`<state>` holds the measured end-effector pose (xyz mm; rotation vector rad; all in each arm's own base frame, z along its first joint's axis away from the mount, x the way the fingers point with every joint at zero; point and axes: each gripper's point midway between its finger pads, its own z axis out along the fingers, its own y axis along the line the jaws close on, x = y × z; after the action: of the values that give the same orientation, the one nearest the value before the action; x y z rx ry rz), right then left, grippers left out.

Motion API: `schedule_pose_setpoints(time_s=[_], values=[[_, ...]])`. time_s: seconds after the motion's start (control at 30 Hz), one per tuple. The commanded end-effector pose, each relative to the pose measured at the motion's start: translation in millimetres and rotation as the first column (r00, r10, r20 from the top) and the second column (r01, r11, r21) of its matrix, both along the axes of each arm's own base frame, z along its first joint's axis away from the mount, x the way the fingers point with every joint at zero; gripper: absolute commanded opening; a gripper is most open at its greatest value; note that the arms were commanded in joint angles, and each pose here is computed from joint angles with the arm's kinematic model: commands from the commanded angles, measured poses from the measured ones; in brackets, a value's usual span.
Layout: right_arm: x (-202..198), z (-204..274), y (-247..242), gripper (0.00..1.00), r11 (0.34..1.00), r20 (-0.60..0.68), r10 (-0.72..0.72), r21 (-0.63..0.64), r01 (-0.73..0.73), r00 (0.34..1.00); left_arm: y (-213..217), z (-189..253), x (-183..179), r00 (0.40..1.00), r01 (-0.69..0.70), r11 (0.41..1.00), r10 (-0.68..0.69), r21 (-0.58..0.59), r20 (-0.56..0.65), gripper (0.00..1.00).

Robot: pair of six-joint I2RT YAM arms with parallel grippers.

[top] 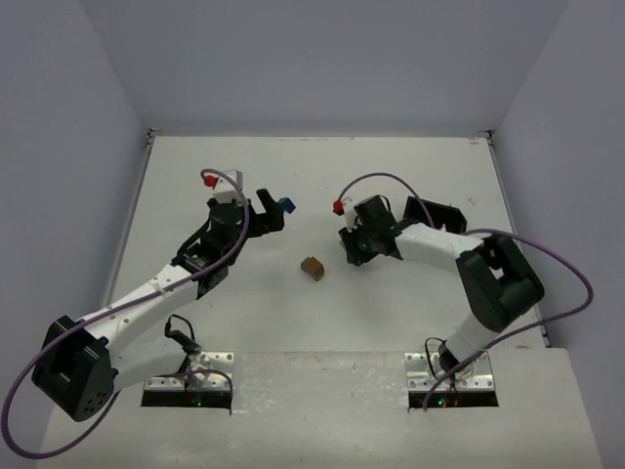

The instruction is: Build the wood block tower

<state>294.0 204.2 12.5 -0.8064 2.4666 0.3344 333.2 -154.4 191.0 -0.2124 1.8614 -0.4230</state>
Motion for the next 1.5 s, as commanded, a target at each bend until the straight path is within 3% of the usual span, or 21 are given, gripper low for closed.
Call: schedule_pose_setpoints(time_s=[0.0, 0.1, 0.2, 0.53, 0.77, 1.17, 1.23, 1.27, 1.33, 1.4, 1.43, 1.47], values=[[23.0, 95.1, 49.7, 0.02, 0.914, 0.47, 0.203, 0.223, -0.338, 0.859, -77.9, 42.3, -19.8, 0.899, 0.434, 0.894, -0.423, -0.11, 0.113, 1.0], [2.2, 118.6, 62.5, 0.02, 0.829, 0.59, 0.262, 0.268, -0.491, 0.764, -104.3, 48.0, -37.8, 0.811, 0.584, 0.798, -0.569, -0.149, 0.137, 1.0], [-8.1, 138.1, 69.8, 0.03, 0.776, 0.649, 0.27, 0.291, -0.559, 0.712, -127.3, 50.6, -53.6, 0.737, 0.676, 0.719, -0.658, -0.162, 0.156, 1.0], [-19.6, 151.1, 75.8, 0.04, 0.725, 0.681, 0.27, 0.321, -0.61, 0.681, -146.2, 34.6, -50.6, 0.747, 0.663, 0.731, -0.658, -0.16, 0.09, 0.97], [-22.3, 149.7, 75.6, 0.05, 0.72, 0.671, 0.279, 0.327, -0.611, 0.687, -145.4, 34.2, -46.4, 0.767, 0.639, 0.748, -0.637, -0.177, 0.08, 0.6], [-24.6, 146.1, 75.9, 0.06, 0.718, 0.662, 0.287, 0.33, -0.612, 0.693, -147.7, 32.6, -45.4, 0.766, 0.64, 0.747, -0.638, -0.18, 0.076, 0.18], [-24.5, 144.8, 76.5, 0.08, 0.718, 0.658, 0.289, 0.332, -0.612, 0.696, -148.1, 31.3, -44.9, 0.765, 0.641, 0.747, -0.64, -0.177, 0.073, 0.01], [-23.9, 144.0, 76.3, 0.11, 0.721, 0.654, 0.286, 0.334, -0.607, 0.7, -148.7, 31.2, -45.2, 0.763, 0.644, 0.745, -0.642, -0.173, 0.074, 0.0], [-21.6, 141.8, 74.9, 0.32, 0.733, 0.642, 0.275, 0.342, -0.588, 0.716, -149.6, 32.5, -45.1, 0.76, 0.648, 0.746, -0.644, -0.152, 0.081, 0.0], [-18.4, 139.7, 72.5, 0.59, 0.754, 0.623, 0.25, 0.356, -0.553, 0.742, -151.4, 35.2, -44.9, 0.758, 0.652, 0.751, -0.646, -0.104, 0.089, 0.0], [-18.3, 137.8, 70.3, 0.83, 0.765, 0.608, 0.231, 0.369, -0.528, 0.759, -149.6, 33.3, -41.9, 0.777, 0.63, 0.774, -0.625, -0.067, 0.076, 0.0], [-16.2, 136.1, 66.4, 0.97, 0.782, 0.603, 0.208, 0.37, -0.501, 0.77, -147.4, 32.2, -38.5, 0.795, 0.605, 0.795, -0.603, -0.036, 0.061, 0.0]])
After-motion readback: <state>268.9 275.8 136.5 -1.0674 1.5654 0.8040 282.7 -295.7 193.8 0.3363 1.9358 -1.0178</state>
